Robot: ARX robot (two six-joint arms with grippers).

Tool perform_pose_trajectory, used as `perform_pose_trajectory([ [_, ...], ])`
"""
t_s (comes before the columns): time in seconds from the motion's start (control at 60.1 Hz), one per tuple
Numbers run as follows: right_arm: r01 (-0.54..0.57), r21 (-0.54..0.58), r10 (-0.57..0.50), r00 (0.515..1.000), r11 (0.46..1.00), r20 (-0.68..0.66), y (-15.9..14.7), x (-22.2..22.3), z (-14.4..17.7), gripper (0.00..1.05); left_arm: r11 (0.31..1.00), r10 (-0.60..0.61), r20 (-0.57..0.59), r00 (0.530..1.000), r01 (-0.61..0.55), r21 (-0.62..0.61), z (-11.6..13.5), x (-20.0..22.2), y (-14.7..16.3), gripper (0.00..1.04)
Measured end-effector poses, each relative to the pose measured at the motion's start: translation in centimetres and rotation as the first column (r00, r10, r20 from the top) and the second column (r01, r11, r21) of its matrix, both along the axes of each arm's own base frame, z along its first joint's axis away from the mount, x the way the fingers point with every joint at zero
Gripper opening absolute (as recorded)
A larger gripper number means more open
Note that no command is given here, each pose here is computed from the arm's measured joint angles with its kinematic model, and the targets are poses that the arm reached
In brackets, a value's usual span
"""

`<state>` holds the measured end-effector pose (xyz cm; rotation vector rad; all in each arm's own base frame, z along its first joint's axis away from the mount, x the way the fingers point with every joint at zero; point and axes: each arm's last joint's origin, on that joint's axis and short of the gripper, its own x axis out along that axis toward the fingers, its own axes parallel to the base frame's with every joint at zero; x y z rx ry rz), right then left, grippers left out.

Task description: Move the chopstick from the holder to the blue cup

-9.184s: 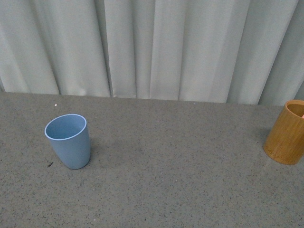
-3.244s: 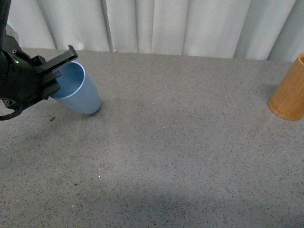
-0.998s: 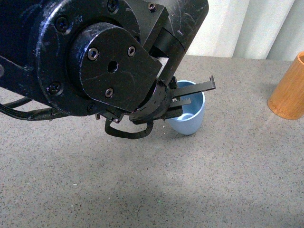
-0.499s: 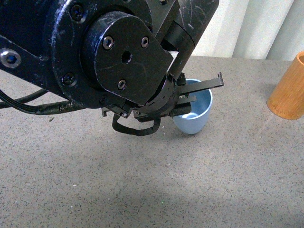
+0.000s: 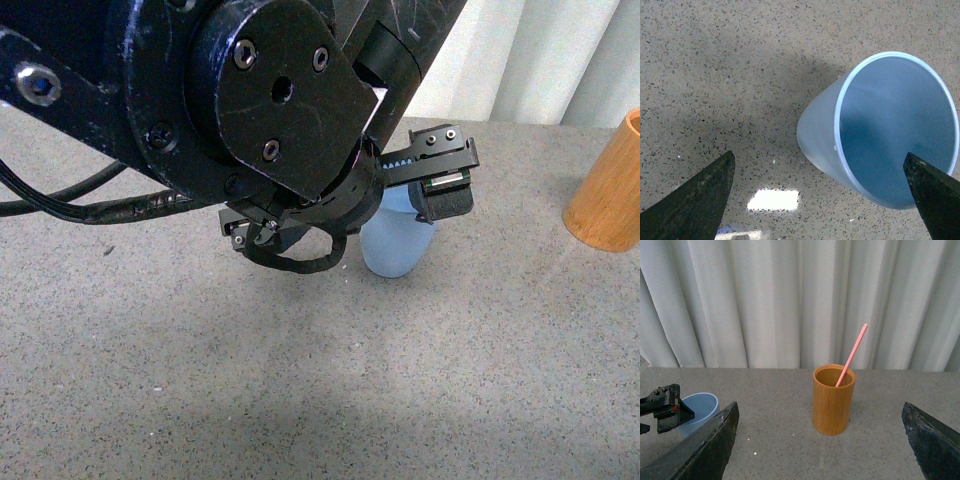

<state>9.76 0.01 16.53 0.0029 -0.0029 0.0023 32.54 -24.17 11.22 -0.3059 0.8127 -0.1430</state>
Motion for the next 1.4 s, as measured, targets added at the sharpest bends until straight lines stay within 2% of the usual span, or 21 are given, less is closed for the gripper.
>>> perform_pose_trajectory([
  [0.2, 0.000, 0.000, 0.000, 1.000, 1.000, 0.000, 0.0, 0.0, 0.0, 0.95, 1.000, 0.014, 0.042, 0.999, -0.014, -0.018, 0.9, -0.1, 0.2, 0.98],
  [0.233, 0.000, 0.000, 0.000, 1.000, 1.000, 0.000, 0.0, 0.0, 0.0, 0.95, 0.999, 0.034, 0.141, 0.989, -0.037, 0.017, 0.7, -0.1, 0.5, 0.94],
  [0.266, 0.000, 0.000, 0.000, 1.000, 1.000, 0.000, 0.0, 0.0, 0.0, 0.95, 0.993, 0.080, 0.318, 0.945, -0.103, 0.056, 0.7, -0.3, 1.5, 0.87],
  [0.316, 0.000, 0.000, 0.000, 1.000, 1.000, 0.000, 0.0, 0.0, 0.0, 0.95, 0.982, 0.087, 0.502, 0.860, -0.158, 0.102, 0.8, -1.6, 4.1, 0.76],
  [0.433, 0.002, 0.000, -0.002, 1.000, 1.000, 0.000, 0.0, 0.0, 0.0, 0.95, 0.975, 0.055, 0.681, 0.731, -0.186, 0.120, 3.0, -4.1, 10.2, 0.58],
  [0.466, 0.002, 0.000, -0.002, 1.000, 1.000, 0.000, 0.0, 0.0, 0.0, 0.95, 0.973, 0.051, 0.736, 0.675, -0.199, 0.115, 4.3, -5.2, 13.5, 0.49],
  [0.499, 0.001, 0.000, -0.001, 1.000, 1.000, 0.000, 0.0, 0.0, 0.0, 0.95, 0.972, 0.043, 0.755, 0.654, -0.203, 0.121, 4.8, -5.8, 15.5, 0.44],
  [0.566, 0.001, 0.000, -0.001, 1.000, 1.000, 0.000, 0.0, 0.0, 0.0, 0.95, 0.968, 0.018, 0.763, 0.646, -0.202, 0.148, 4.6, -7.0, 19.4, 0.33],
  [0.616, -0.002, 0.000, 0.002, 1.000, 1.000, 0.000, 0.0, 0.0, 0.0, 0.95, 0.961, 0.013, 0.746, 0.666, -0.215, 0.175, 3.9, -8.1, 22.1, 0.24],
  [0.665, 0.000, 0.000, 0.000, 1.000, 1.000, 0.000, 0.0, 0.0, 0.0, 0.95, 0.947, 0.045, 0.719, 0.693, -0.259, 0.190, 3.2, -9.3, 23.8, 0.15],
  [0.732, 0.000, 0.000, 0.000, 1.000, 1.000, 0.000, 0.0, 0.0, 0.0, 0.95, 0.945, 0.045, 0.682, 0.730, -0.252, 0.207, 3.0, -11.3, 24.3, 0.04],
  [0.915, 0.003, 0.000, -0.003, 1.000, 1.000, 0.000, 0.0, 0.0, 0.0, 0.95, 0.950, 0.016, 0.626, 0.779, -0.208, 0.235, 4.1, -18.4, 24.1, 0.04],
  [0.965, 0.003, 0.000, -0.003, 1.000, 1.000, 0.000, 0.0, 0.0, 0.0, 0.95, 0.949, 0.015, 0.643, 0.766, -0.213, 0.232, 4.6, -19.7, 24.1, 0.04],
  [1.115, 0.000, 0.000, 0.000, 1.000, 1.000, 0.000, 0.0, 0.0, 0.0, 0.95, 0.949, 0.013, 0.729, 0.684, -0.239, 0.207, 5.7, -22.7, 24.2, 0.04],
  [1.248, 0.000, 0.000, 0.000, 1.000, 1.000, 0.000, 0.0, 0.0, 0.0, 0.95, 0.949, 0.014, 0.743, 0.669, -0.244, 0.202, 5.8, -22.9, 24.2, 0.04],
  [1.381, 0.003, 0.000, -0.003, 1.000, 1.000, 0.000, 0.0, 0.0, 0.0, 0.95, 0.949, 0.013, 0.744, 0.668, -0.243, 0.202, 5.8, -22.9, 24.2, 0.26],
  [1.398, 0.032, 0.004, -0.032, 0.999, 0.999, 0.008, 0.0, 0.1, 0.1, 0.95, 0.949, 0.013, 0.744, 0.668, -0.243, 0.202, 5.8, -22.9, 24.2, 0.30],
])
